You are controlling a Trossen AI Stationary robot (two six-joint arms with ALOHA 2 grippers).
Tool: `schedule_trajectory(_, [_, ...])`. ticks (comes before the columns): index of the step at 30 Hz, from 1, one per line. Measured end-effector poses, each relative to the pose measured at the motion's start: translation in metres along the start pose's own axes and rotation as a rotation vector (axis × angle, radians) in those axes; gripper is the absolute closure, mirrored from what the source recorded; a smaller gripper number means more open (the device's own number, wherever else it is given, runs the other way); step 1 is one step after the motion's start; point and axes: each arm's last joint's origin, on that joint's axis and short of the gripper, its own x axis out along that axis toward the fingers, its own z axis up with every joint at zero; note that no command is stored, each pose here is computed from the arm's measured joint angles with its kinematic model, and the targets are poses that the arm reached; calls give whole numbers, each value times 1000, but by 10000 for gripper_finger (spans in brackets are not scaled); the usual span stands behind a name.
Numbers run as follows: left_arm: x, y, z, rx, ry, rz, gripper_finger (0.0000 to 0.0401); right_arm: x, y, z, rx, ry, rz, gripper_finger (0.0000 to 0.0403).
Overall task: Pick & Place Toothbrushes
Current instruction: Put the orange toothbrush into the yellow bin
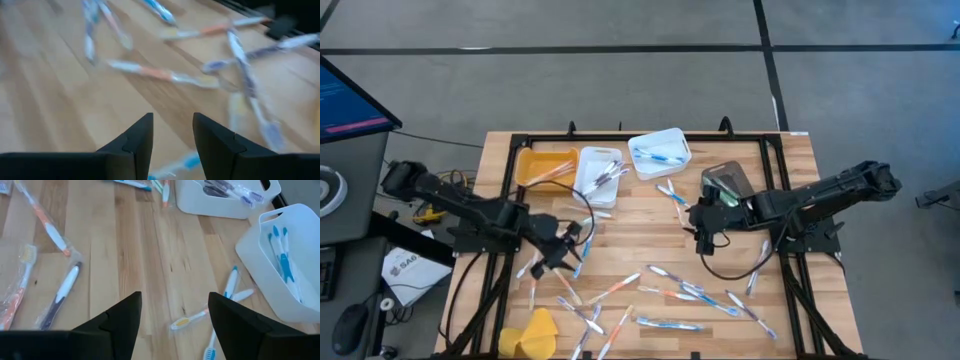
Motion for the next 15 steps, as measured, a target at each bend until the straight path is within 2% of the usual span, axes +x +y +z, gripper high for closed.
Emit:
schedule_trajectory(3, [1,-8,-7,-80,99,-15,270,0,0,0,0,0,0,179])
schedule_trajectory(6, [0,-15,-13,-87,184,-46,270,0,-1,0,4,1,-4,179])
schedule_trajectory(15, [1,-30,-11,-149,204,-109,270,1,-4,0,11,4,-11,179])
